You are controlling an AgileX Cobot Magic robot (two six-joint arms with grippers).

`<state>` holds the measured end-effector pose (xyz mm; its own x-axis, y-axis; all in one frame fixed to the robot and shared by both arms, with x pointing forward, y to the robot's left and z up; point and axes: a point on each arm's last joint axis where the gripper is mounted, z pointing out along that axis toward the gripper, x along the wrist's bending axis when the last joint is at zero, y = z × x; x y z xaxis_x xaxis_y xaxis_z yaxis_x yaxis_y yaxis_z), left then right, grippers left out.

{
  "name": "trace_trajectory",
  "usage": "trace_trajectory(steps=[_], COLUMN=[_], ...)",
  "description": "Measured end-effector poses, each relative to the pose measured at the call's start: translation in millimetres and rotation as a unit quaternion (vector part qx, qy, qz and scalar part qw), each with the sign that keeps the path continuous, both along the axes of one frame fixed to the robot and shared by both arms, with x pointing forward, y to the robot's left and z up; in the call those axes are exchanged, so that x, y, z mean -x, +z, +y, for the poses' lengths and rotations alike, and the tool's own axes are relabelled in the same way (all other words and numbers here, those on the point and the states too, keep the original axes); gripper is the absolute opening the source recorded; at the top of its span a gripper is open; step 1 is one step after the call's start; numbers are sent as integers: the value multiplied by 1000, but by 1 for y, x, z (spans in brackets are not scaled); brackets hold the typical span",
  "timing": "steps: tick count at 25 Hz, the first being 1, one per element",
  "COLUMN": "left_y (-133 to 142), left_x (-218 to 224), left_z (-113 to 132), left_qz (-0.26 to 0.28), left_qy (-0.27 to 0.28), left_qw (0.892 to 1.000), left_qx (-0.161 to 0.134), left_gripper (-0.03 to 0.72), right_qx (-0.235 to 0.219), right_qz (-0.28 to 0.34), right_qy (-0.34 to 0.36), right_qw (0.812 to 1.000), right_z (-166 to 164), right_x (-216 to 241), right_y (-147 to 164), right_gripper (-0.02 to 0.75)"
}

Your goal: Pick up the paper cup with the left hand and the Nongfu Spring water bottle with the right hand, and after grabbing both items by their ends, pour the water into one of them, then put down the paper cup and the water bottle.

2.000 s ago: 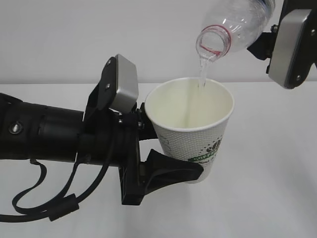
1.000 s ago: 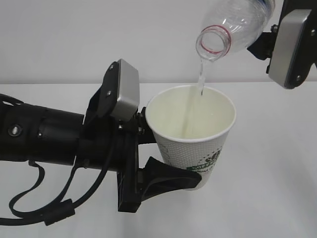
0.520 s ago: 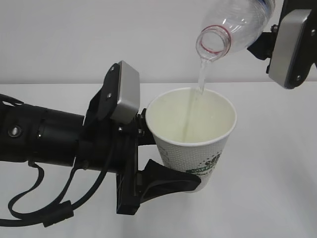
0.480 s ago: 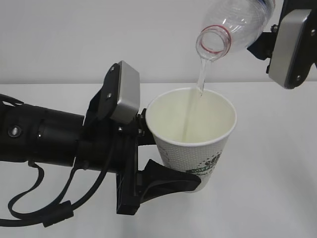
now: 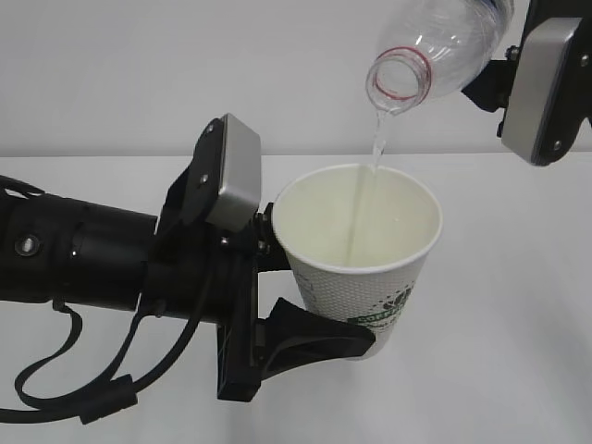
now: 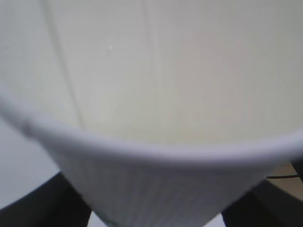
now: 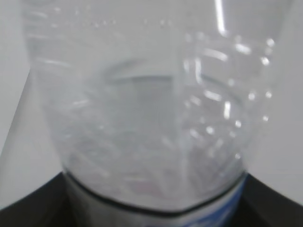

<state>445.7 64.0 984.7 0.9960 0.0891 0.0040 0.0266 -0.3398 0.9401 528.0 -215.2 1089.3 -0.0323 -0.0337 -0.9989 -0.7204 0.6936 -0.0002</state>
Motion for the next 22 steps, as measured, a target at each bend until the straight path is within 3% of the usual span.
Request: trace_trajectory(steps=[22], left_y=[0], left_x=[0], left_z=[0], left_qz=[0], left_qy=[0], left_qw=[1000], left_qx=[0], left_gripper=[544], right_qx=[0], right_qz=[0], right_qy=[0], right_qw=[1000], right_z=[0], right_x=[0], right_y=[0], right_gripper=[485])
